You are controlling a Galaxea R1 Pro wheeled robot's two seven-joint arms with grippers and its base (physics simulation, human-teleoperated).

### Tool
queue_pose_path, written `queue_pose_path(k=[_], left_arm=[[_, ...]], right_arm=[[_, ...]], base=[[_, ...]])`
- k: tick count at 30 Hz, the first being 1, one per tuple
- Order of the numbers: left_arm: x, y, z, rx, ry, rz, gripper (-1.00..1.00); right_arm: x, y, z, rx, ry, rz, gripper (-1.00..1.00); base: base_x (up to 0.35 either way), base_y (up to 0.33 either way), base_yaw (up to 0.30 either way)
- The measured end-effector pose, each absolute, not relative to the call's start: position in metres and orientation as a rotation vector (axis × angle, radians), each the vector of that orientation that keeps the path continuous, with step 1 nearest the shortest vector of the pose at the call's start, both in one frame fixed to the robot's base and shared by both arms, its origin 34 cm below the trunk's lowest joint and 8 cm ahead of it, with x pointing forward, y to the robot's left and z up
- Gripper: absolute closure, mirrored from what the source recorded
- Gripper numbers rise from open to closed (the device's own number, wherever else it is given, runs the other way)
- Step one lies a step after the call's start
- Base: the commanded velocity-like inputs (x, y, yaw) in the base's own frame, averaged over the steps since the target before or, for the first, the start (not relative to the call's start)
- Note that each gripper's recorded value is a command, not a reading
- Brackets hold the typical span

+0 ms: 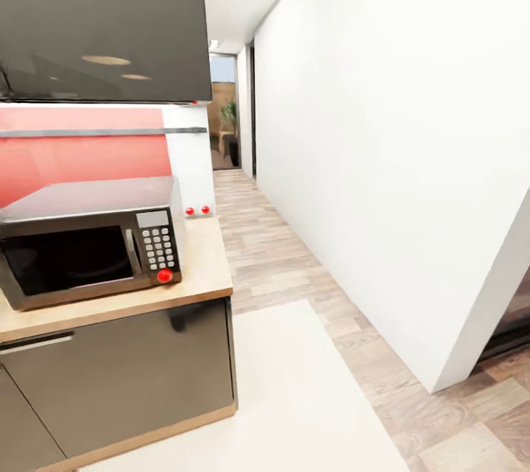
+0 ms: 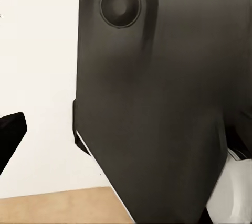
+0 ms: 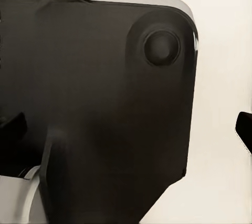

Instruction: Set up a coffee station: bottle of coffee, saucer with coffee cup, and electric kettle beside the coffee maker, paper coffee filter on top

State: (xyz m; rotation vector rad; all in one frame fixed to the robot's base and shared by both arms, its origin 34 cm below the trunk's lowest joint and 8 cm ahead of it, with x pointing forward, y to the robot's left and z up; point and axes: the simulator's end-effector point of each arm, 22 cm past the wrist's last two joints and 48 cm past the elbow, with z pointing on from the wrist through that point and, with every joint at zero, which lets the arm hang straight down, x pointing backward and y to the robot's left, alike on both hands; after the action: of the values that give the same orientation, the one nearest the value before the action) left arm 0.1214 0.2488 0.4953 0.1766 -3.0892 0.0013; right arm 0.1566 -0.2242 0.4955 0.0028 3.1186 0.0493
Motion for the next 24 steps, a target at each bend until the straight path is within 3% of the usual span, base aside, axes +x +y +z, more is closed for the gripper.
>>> queue_pose_path(k=[24], left_arm=[[0.119, 0.248, 0.529, 0.176, -3.09, 0.003, -1.0]], right_arm=[[0.153, -0.224, 0.529, 0.003, 3.121, 0.05, -1.0]], base=[[0.0, 0.0, 0.278]])
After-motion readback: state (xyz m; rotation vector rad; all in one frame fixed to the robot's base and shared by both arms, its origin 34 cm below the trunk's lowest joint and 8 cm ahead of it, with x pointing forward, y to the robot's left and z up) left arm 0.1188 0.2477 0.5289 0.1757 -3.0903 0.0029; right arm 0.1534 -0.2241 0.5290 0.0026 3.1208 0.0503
